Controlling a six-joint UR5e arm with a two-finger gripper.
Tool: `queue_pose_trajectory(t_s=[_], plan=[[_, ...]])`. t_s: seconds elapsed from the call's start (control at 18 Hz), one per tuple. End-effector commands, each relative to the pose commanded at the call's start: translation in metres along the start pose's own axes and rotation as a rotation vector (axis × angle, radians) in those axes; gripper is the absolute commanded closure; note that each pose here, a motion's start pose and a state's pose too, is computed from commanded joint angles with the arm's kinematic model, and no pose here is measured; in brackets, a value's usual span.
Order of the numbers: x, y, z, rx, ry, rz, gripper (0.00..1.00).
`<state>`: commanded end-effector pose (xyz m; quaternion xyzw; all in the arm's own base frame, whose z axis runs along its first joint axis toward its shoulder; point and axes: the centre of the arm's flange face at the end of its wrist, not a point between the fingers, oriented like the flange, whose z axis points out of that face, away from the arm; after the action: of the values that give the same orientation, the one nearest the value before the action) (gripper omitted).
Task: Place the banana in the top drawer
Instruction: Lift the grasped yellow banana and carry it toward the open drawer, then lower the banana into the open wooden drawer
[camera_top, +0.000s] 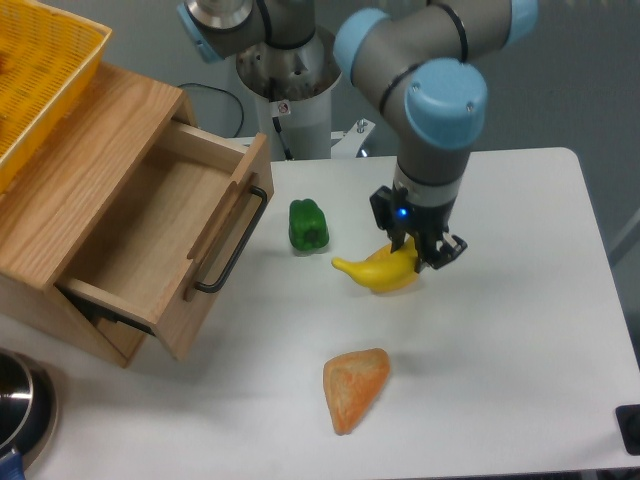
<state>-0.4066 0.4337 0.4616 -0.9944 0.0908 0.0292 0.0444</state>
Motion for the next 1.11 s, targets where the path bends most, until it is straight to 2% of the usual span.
queue_pose_trajectory(t_s=[0.33, 0.67, 1.11], plan=[[0.072, -0.025, -0.057, 0.021, -0.003, -0.13, 1.0], [0.123, -0.048, -0.088, 0.1, 0.006, -0.197, 1.0], [0.164, -0.092, -0.081, 0.115, 0.046, -0.247, 1.0]])
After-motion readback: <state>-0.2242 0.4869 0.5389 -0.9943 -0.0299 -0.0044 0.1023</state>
